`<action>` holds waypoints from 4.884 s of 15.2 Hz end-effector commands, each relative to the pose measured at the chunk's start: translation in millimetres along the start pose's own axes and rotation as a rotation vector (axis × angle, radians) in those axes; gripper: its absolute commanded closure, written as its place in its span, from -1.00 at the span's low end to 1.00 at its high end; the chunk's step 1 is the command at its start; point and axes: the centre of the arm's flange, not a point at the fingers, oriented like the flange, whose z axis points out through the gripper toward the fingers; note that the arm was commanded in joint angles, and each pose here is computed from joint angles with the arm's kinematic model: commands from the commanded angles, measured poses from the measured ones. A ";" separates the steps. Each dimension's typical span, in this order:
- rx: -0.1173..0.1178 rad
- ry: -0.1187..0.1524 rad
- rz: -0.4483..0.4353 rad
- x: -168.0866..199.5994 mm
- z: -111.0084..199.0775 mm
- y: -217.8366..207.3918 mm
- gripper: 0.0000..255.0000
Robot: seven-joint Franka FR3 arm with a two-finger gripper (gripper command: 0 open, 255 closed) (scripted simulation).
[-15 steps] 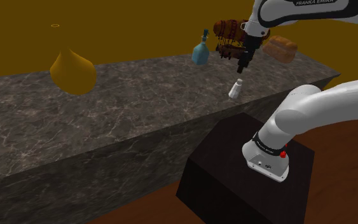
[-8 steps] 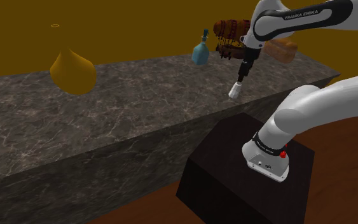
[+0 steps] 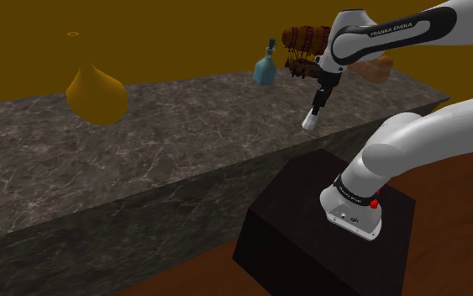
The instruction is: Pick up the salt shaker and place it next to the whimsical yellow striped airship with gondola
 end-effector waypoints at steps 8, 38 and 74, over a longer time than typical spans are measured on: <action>0.000 0.000 0.000 0.0 0.6 0.4 1.00; 0.000 0.000 0.000 -15.4 -124.9 -9.4 1.00; 0.000 0.000 0.000 -38.5 -313.0 -24.1 1.00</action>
